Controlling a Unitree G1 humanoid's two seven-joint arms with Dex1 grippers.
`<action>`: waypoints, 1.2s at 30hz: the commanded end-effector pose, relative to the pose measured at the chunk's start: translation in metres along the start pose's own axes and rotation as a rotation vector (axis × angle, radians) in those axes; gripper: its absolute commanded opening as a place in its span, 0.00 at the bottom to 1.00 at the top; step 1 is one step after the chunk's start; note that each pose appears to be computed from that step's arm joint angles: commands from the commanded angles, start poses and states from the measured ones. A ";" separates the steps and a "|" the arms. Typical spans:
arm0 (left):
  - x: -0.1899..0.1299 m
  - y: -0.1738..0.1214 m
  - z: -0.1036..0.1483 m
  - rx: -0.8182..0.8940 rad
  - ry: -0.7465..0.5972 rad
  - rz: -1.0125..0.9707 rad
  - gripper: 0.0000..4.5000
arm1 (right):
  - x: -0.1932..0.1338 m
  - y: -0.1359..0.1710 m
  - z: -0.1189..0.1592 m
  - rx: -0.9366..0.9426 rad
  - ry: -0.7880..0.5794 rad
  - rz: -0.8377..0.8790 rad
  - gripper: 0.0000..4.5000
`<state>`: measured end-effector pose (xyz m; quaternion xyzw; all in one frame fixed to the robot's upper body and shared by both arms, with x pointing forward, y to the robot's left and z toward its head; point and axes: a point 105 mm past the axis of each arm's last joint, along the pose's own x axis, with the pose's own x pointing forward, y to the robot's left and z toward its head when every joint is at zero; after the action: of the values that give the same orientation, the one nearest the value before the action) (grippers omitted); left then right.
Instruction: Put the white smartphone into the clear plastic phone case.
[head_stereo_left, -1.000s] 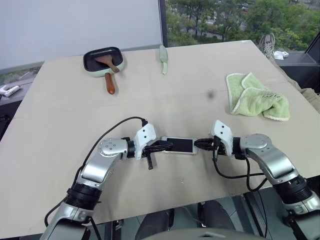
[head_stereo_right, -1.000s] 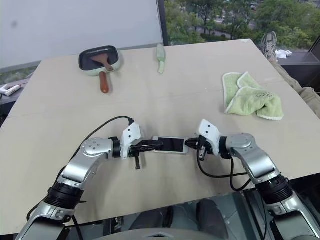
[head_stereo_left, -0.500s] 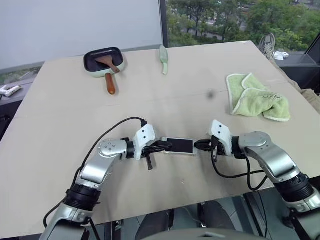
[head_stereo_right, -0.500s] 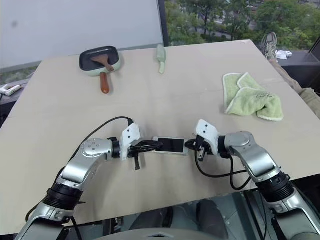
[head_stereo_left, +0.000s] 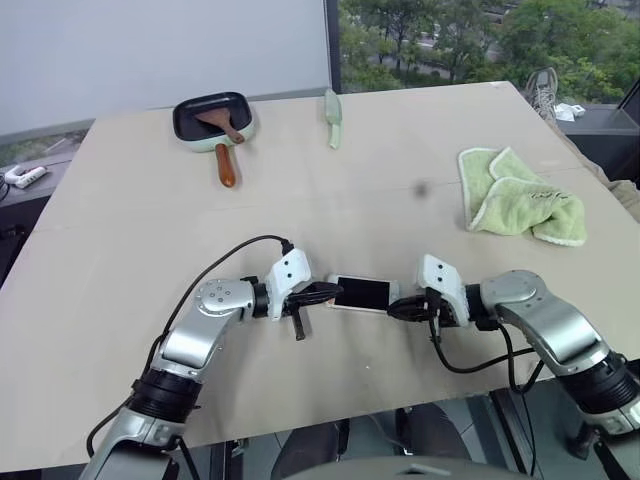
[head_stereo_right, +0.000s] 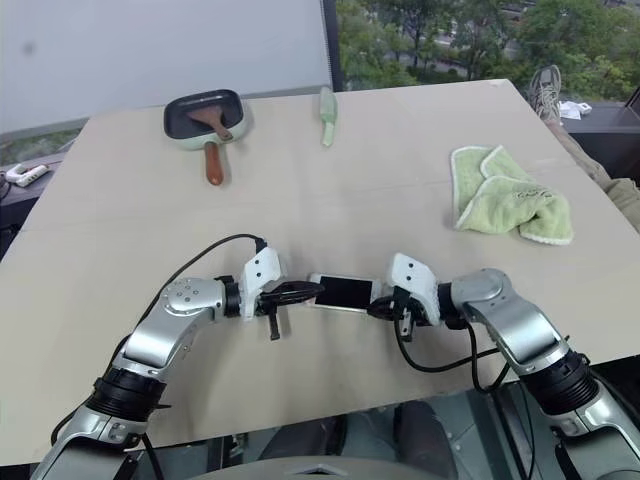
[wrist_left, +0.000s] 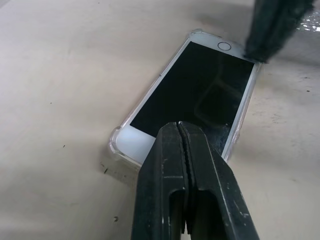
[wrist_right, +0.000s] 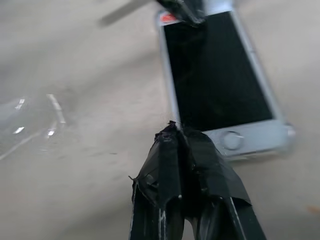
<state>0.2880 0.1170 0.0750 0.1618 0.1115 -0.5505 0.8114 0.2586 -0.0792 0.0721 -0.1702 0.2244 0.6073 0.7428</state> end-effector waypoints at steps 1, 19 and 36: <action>-0.003 0.001 0.004 0.014 -0.008 0.011 0.00 | 0.011 0.014 -0.032 0.093 0.099 0.062 0.01; -0.001 0.001 0.005 0.012 -0.011 0.011 0.00 | 0.011 -0.024 -0.035 0.227 0.112 -0.185 0.01; -0.080 0.016 0.008 -0.052 -0.131 0.245 0.19 | -0.062 -0.022 0.014 0.013 -0.332 -0.238 0.72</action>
<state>0.2779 0.1719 0.1049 0.0991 0.0623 -0.4650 0.8775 0.2754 -0.1193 0.1001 -0.0832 0.1182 0.5321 0.8342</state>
